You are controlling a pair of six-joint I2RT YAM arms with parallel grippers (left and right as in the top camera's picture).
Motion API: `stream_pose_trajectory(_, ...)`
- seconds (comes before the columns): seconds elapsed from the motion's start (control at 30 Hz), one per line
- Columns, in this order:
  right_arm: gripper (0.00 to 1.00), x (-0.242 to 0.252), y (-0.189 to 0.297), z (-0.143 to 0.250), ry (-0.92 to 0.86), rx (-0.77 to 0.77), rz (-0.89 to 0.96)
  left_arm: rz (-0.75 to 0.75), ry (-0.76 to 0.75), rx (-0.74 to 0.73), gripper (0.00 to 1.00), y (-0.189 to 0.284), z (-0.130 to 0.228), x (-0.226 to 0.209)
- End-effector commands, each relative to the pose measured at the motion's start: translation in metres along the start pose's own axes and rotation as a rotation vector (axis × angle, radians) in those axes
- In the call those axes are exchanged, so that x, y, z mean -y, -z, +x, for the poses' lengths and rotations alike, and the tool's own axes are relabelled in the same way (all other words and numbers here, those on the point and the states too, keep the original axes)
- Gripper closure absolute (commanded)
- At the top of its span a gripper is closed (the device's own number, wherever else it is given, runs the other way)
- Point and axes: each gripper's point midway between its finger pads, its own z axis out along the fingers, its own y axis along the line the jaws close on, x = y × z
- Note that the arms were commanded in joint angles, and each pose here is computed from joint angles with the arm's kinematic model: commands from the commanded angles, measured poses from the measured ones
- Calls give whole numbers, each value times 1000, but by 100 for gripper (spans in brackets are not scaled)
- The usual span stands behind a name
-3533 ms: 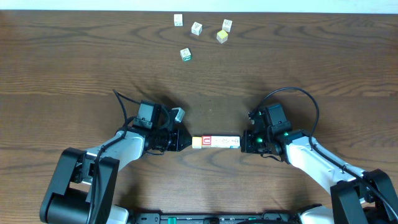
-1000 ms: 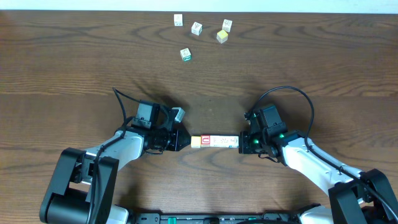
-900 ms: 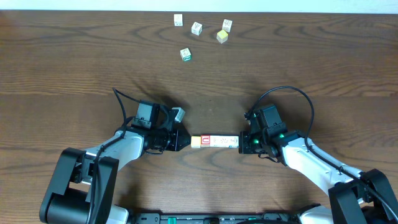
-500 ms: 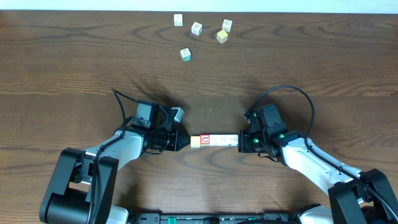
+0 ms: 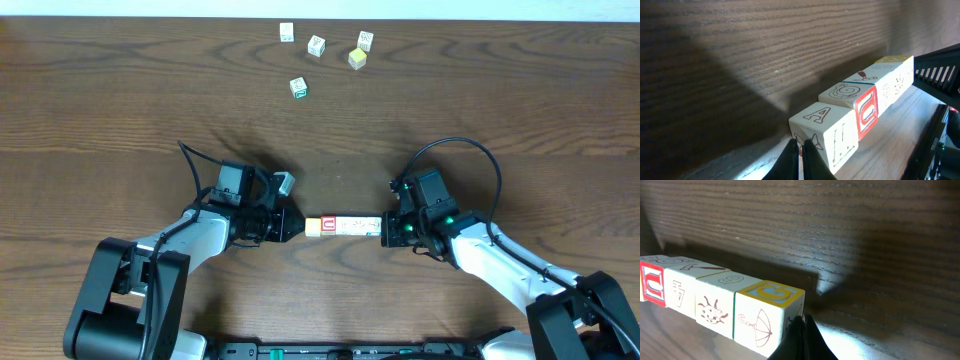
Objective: Lift 5 blocks
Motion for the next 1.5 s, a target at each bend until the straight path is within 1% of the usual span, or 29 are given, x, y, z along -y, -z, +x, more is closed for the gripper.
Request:
stream_pose_trajectory(0.0, 99, -65, 6, 15, 94, -72, -256, 174, -29, -46, 93, -3, 5, 37)
stream_pose_trajectory(0.37, 99, -67, 7, 12, 86, -58, -264, 177, -32, -44, 93, -3, 4, 37)
stream_pose_trajectory(0.5, 99, -69, 7, 12, 82, -57, -269, 182, -16, -25, 93, -3, -2, 39)
stream_pose_trajectory(0.83, 99, -73, 7, 11, 76, -52, -276, 171, -67, -43, 93, -13, -1, 52)
stream_pose_trajectory(1.27, 99, -76, 8, 10, 81, -53, -284, 171, -67, -42, 93, -13, -1, 52)
stream_pose_trajectory(1.47, 99, -84, 12, 3, 91, -41, -303, 171, -63, -43, 93, -13, -1, 52)
